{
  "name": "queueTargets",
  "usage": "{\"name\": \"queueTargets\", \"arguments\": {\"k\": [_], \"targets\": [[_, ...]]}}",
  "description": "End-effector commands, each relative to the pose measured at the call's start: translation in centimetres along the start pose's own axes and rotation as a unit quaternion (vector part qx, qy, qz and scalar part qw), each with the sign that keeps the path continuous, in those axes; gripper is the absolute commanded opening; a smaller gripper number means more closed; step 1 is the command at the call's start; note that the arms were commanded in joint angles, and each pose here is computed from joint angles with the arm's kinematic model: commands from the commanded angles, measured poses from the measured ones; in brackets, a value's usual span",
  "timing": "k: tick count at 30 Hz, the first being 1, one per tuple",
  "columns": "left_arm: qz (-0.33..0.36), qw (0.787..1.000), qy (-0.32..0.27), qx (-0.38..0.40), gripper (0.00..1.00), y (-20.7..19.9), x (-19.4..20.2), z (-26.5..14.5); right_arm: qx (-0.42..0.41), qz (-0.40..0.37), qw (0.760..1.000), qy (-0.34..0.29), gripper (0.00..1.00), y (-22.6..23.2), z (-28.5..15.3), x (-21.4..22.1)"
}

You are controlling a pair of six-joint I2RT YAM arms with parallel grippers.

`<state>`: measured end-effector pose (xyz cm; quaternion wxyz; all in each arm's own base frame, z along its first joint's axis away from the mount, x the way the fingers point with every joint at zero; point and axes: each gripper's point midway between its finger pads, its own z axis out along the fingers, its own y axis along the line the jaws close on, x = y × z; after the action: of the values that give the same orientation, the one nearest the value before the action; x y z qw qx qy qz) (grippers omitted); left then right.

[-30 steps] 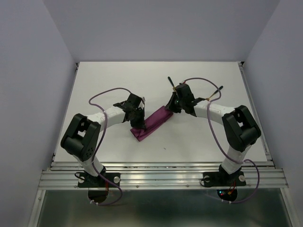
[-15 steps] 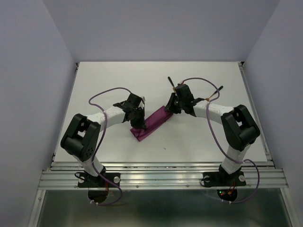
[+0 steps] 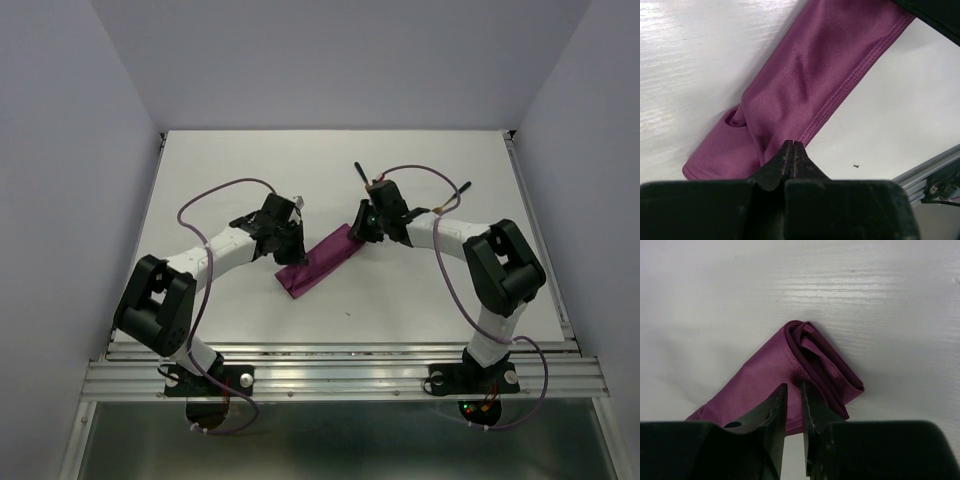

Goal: Fold the napkin into a case and place the utensils inside
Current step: Smooth out the smaller rectangle-folded napkin at the center of the board.

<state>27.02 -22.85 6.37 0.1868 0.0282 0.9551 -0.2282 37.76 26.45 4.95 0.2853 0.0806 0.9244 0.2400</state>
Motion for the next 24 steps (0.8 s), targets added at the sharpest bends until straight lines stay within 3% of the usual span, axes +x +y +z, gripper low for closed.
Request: {"name": "queueTargets", "arguments": {"k": [1, 17, 24], "targets": [[-0.006, 1.000, -0.031, -0.003, 0.00, -0.2, -0.5, -2.1, -0.037, -0.019, 0.999, -0.033, 0.23, 2.1, -2.6, -2.4], [-0.042, 0.997, 0.026, -0.061, 0.00, 3.9, 3.6, 1.9, 0.022, -0.032, 0.999, 0.017, 0.20, -2.8, 1.4, 1.9], [-0.014, 0.997, -0.058, -0.053, 0.03, 1.6, -1.2, -1.7, -0.019, -0.037, 0.997, -0.068, 0.22, 1.2, -3.5, -3.4]]}}
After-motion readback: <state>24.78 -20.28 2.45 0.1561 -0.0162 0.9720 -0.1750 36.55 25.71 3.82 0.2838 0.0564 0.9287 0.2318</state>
